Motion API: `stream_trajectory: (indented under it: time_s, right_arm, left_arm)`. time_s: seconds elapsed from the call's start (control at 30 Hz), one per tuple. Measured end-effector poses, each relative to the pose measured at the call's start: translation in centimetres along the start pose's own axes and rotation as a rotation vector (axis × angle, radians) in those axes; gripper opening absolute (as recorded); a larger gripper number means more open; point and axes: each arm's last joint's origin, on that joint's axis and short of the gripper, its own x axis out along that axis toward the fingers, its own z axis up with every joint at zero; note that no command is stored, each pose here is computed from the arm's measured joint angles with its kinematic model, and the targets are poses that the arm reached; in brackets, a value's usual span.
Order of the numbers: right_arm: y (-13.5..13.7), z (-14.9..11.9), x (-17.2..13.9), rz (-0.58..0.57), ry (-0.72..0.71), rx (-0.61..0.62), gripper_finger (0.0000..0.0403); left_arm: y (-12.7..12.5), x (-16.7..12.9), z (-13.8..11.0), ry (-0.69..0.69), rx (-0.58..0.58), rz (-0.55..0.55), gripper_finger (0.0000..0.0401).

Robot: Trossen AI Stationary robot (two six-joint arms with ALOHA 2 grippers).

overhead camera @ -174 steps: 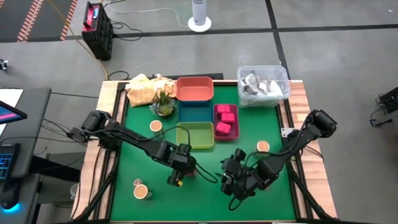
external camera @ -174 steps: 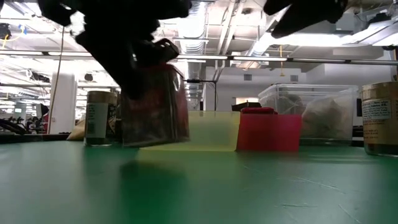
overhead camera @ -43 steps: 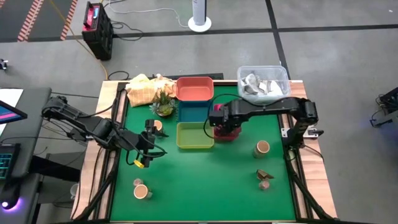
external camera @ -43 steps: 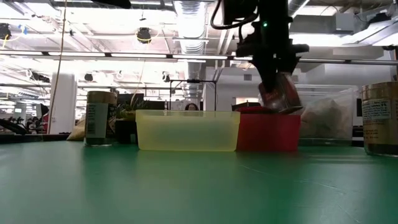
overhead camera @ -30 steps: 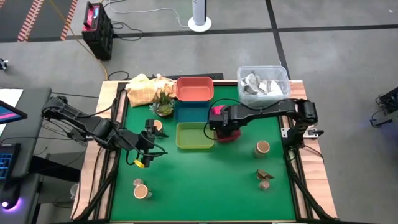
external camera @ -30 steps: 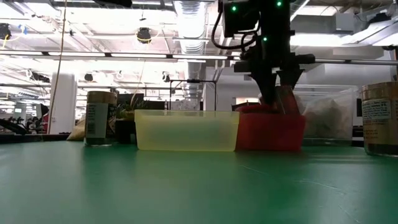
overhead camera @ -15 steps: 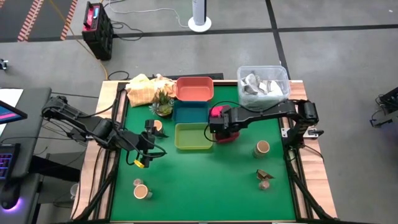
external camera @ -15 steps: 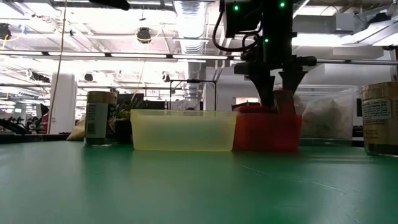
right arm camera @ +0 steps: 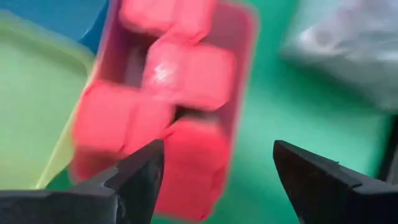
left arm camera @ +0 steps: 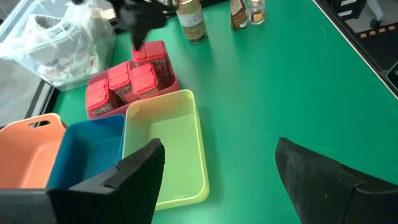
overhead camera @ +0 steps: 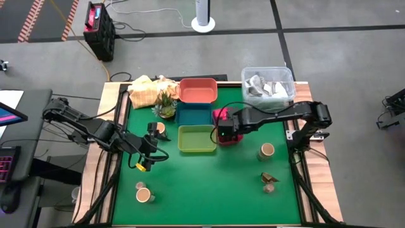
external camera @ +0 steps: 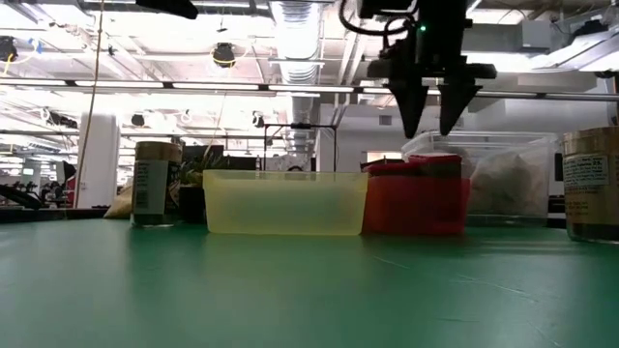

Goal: Sort spices by type
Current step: Put the red seasoning can into the red bin

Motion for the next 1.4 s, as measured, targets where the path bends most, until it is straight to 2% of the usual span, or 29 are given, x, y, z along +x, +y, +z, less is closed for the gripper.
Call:
stream_trajectory:
  time_s: [0.07, 0.27, 0.4, 0.53, 0.63, 0.8, 0.93, 1.1, 1.4]
  right_arm:
    - [0.1, -0.5, -0.2, -0.006, 0.013, -0.028, 0.0315]
    - [-1.4, -0.8, -0.2, -0.136, 0.067, -0.046, 0.0285]
    - [-0.8, -0.2, 0.9, -0.067, 0.039, -0.07, 0.028]
    - [-1.4, -0.2, 4.3, -0.045, 0.093, -0.06, 0.0279]
    - [-1.7, -0.4, 5.5, -0.037, 0.08, -0.041, 0.0279]
    - [-1.2, -0.2, 4.7, -0.016, 0.056, -0.064, 0.0279]
    - [-1.4, 0.3, 3.5, -0.061, 0.066, -0.074, 0.0279]
    - [-1.4, 0.9, 2.4, -0.063, 0.056, -0.098, 0.0279]
    - [-1.2, 0.3, 1.5, -0.069, 0.052, -0.159, 0.0279]
  left_arm:
    - [0.0, 0.0, 0.0, 0.004, 0.008, 0.0, 0.029]
    - [0.0, 0.0, 0.1, -0.007, 0.028, 0.004, 0.029]
    - [0.2, 0.0, 0.2, -0.021, 0.033, 0.013, 0.029]
    - [0.3, 0.1, 0.2, -0.017, 0.026, 0.02, 0.029]
    - [0.3, 0.1, 0.2, -0.013, 0.027, 0.02, 0.029]
    - [0.3, 0.1, 0.1, -0.01, 0.036, 0.02, 0.029]
    - [0.3, 0.1, 0.1, -0.005, 0.039, 0.019, 0.029]
    - [0.3, 0.1, 0.0, 0.0, 0.029, 0.019, 0.029]
    - [0.3, 0.1, -0.5, 0.049, 0.026, 0.017, 0.029]
